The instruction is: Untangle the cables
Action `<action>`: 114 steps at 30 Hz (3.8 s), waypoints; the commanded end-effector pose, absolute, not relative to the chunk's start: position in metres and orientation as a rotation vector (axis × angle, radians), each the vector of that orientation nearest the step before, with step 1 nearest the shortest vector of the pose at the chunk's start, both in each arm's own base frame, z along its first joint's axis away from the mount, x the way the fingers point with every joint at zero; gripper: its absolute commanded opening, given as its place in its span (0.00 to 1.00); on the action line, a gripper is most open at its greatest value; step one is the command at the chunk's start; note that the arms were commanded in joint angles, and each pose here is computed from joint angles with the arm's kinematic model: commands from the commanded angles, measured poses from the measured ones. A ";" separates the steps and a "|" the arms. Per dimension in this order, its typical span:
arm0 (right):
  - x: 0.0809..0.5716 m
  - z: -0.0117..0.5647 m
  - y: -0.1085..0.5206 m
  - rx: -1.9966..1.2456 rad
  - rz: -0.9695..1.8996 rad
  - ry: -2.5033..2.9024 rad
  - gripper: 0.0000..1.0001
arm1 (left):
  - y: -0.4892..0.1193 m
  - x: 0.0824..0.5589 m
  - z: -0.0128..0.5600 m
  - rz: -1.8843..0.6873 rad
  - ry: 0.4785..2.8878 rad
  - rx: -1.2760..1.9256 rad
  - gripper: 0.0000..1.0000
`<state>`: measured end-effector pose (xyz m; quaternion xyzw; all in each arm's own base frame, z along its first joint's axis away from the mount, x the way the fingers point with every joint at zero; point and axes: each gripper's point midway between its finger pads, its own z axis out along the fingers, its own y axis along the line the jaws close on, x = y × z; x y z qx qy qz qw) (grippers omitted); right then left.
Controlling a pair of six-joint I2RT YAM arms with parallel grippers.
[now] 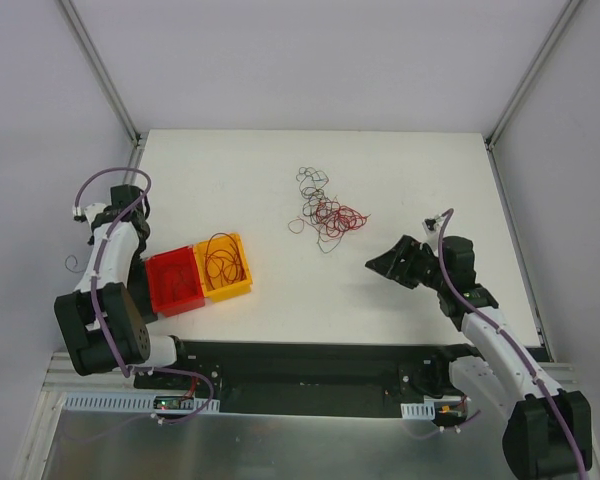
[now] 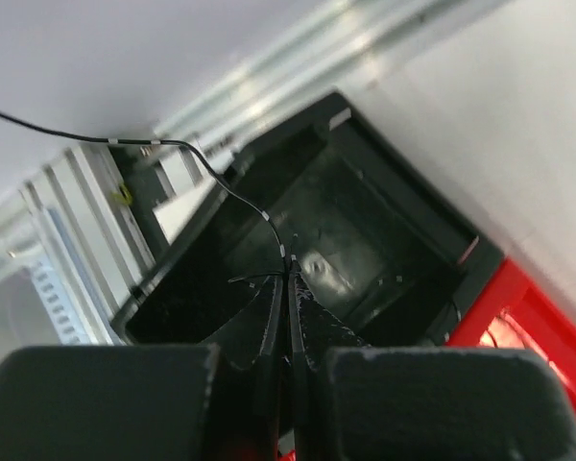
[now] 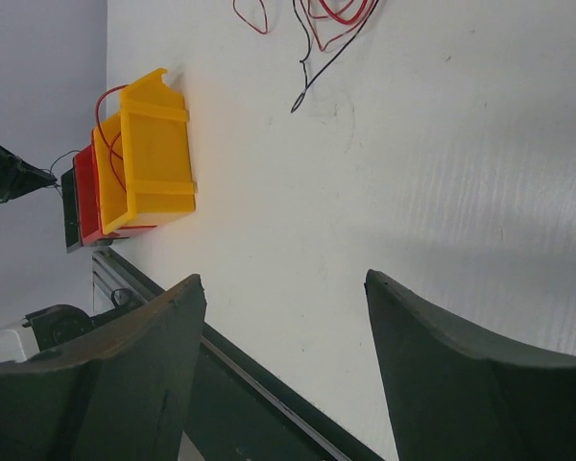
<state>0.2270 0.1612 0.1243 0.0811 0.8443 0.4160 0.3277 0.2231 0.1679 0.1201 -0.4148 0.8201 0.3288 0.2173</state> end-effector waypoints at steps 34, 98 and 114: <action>0.226 0.129 0.215 -0.055 1.112 2.307 0.69 | 0.077 0.236 0.094 0.104 2.358 -1.284 0.63; 0.218 0.147 0.257 -0.254 1.286 2.305 0.68 | 0.155 0.093 0.084 0.446 1.645 -2.165 0.00; 0.230 0.137 0.244 -0.133 1.206 2.304 0.67 | 0.041 0.210 0.092 -0.200 2.289 -1.517 0.00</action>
